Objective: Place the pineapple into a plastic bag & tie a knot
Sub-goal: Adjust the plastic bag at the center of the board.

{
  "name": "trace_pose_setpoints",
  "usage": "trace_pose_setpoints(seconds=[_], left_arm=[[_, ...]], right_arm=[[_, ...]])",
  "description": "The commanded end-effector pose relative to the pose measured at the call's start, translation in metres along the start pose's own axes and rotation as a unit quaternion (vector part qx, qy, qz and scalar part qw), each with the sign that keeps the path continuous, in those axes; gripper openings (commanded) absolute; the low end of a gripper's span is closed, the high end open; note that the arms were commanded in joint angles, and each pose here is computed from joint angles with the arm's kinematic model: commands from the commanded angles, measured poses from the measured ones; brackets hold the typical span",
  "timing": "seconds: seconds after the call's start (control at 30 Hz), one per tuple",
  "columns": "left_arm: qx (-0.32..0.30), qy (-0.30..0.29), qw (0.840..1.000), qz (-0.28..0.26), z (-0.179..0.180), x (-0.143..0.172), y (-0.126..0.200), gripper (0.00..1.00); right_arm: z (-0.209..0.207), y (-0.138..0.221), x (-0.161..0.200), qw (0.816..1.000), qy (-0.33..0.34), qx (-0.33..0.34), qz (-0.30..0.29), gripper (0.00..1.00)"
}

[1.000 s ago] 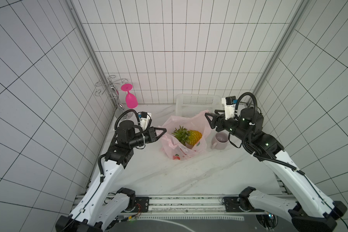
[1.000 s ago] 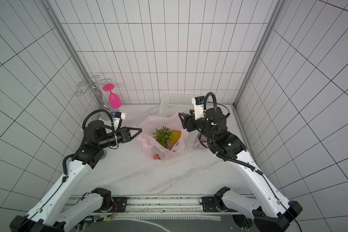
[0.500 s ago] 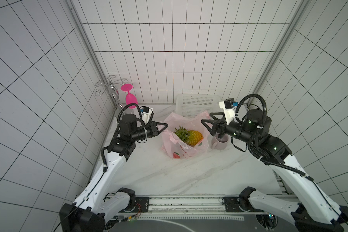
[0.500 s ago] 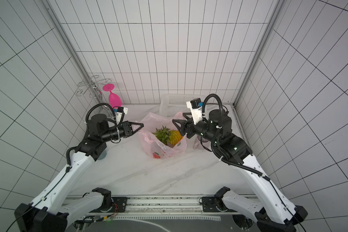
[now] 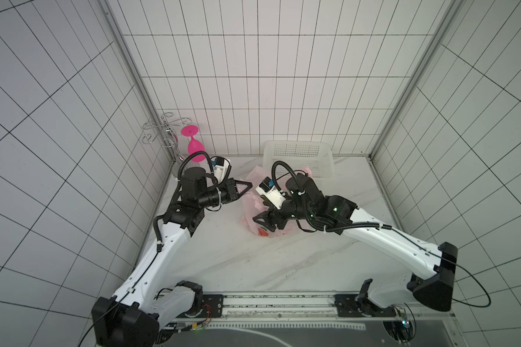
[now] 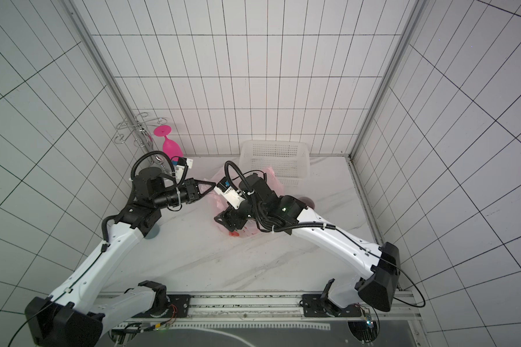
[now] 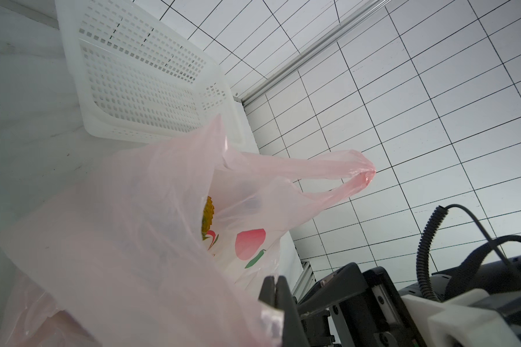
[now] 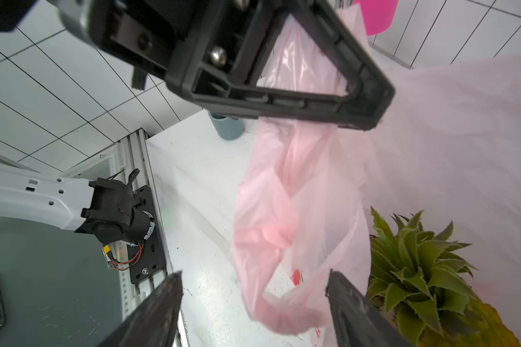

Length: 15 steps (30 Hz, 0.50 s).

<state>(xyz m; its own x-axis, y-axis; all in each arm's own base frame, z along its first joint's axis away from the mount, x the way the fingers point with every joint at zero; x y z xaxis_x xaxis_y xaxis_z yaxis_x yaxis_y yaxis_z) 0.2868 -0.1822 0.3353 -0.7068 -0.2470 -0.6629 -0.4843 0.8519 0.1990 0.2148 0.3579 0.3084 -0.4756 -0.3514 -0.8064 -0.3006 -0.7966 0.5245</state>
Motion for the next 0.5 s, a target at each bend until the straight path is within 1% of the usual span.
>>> trace_pose_setpoints(seconds=[0.0, 0.13, 0.27, 0.37, 0.47], left_arm=[[0.016, -0.021, 1.000, -0.015, -0.015, -0.011, 0.003, 0.00], [0.018, -0.021, 1.000, -0.013, -0.016, -0.008, 0.003, 0.00], [0.021, -0.020, 1.000, -0.009, -0.016, -0.004, 0.001, 0.00], [0.023, -0.019, 1.000, -0.009, -0.018, -0.002, 0.001, 0.00], [0.024, -0.019, 0.999, -0.008, -0.019, 0.000, 0.001, 0.00]], right_arm=[[0.015, 0.032, -0.064, 0.995, 0.038, 0.003, -0.088, 0.76], [0.012, 0.031, -0.073, 0.994, 0.037, 0.018, -0.104, 0.73], [0.010, 0.032, -0.081, 0.992, 0.039, 0.028, -0.117, 0.66], [0.010, 0.030, -0.085, 0.992, 0.040, 0.028, -0.115, 0.55], [0.010, 0.028, -0.087, 0.992, 0.040, 0.026, -0.115, 0.36]])
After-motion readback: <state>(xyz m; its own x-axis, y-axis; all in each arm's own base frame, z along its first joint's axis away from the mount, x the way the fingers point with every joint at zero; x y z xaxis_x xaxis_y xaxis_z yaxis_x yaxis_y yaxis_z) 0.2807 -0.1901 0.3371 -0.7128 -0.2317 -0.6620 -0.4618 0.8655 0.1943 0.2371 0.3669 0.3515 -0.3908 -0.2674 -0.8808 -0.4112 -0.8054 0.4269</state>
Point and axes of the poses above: each gripper's point midway between its finger pads, its own y axis back along the fingers, its own z axis along the line the jaws close on, x = y × z, the point moved 2 cm from there along y, back along the fingers, and after that the axes turned 9 degrees about -y, right-handed, at the moved point
